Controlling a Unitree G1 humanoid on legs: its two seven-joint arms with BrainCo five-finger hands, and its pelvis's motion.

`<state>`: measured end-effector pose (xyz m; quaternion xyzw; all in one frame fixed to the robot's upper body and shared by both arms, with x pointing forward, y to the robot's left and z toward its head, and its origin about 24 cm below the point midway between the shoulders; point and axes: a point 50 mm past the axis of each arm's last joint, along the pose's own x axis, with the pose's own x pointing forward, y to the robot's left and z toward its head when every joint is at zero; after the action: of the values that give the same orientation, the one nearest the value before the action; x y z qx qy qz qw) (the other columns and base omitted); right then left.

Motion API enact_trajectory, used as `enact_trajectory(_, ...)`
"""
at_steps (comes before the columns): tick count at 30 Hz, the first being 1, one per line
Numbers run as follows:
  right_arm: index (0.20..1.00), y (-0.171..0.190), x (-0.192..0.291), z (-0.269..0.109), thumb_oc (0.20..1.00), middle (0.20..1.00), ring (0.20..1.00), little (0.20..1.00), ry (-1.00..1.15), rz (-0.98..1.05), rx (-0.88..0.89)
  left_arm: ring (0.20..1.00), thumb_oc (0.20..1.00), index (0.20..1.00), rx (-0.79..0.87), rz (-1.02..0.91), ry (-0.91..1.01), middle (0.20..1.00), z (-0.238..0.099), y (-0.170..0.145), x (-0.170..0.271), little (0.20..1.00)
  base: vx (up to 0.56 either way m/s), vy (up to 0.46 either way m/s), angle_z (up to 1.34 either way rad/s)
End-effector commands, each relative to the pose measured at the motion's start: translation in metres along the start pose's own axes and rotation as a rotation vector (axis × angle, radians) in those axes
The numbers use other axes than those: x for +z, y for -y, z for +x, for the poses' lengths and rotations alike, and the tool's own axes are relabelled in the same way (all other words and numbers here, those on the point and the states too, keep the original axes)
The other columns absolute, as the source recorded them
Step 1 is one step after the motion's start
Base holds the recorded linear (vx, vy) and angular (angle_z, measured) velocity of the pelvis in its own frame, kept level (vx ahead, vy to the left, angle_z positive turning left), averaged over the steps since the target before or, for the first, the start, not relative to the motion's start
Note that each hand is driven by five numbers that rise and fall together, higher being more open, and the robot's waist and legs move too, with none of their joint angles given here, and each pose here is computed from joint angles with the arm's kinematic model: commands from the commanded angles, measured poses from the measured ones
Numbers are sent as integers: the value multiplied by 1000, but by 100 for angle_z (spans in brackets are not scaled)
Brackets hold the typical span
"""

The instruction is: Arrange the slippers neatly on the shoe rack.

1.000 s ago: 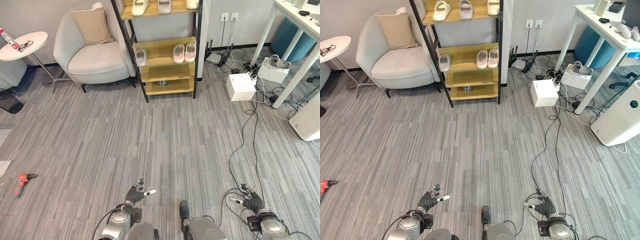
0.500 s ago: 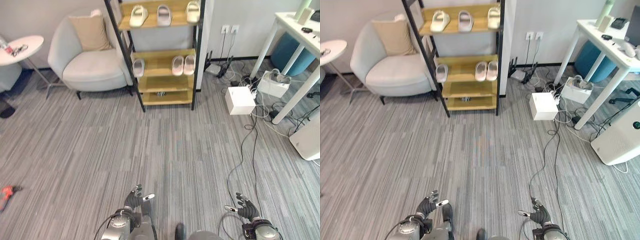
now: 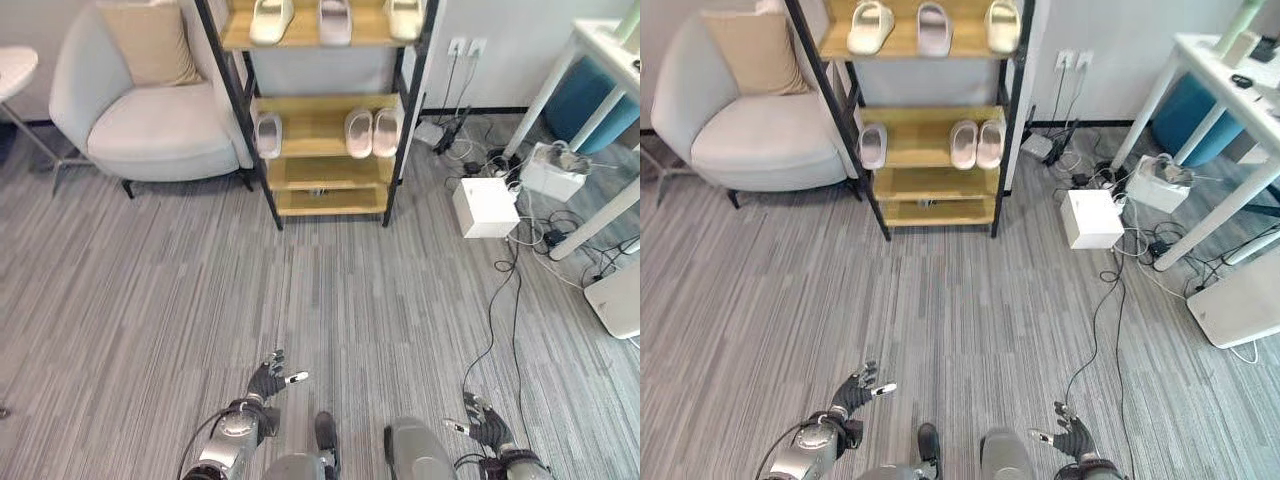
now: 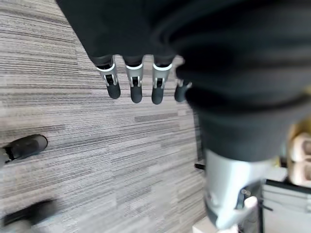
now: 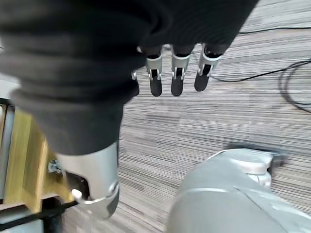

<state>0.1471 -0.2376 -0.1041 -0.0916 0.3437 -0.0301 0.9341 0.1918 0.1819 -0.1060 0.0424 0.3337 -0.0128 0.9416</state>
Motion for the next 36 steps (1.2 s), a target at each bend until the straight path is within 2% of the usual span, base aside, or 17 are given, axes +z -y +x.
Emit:
enact_trajectory(1, 1000, 19, 8, -2, 1000, 1000, 1000, 1000, 48, 18, -54, 1000, 1000, 1000, -17, -12, 122, 1000, 4, 3, 26, 1000, 349, -137, 20)
enact_trajectory(11, 1000, 39, 9, -8, 1000, 1000, 1000, 1000, 66, 40, -97, 1000, 1000, 1000, -48, -45, 116, 1000, 7, 15, 27, 1000, 281, -174, 37)
enact_trajectory(17, 1000, 46, 8, -8, 1000, 1000, 1000, 1000, 55, 30, -115, 1000, 1000, 1000, -29, -79, 87, 1000, 5, 14, 18, 1000, 256, -102, -36)
enact_trajectory(26, 1000, 41, 13, -3, 1000, 1000, 1000, 1000, 56, -41, -115, 1000, 1000, 1000, -36, -44, 46, 1000, 4, 21, 9, 1000, 379, 85, -9)
enact_trajectory(36, 1000, 22, 9, 1, 1000, 1000, 1000, 1000, 33, -28, -52, 1000, 1000, 1000, -39, -32, 42, 1000, -1, 15, 4, 1000, 387, 198, -18)
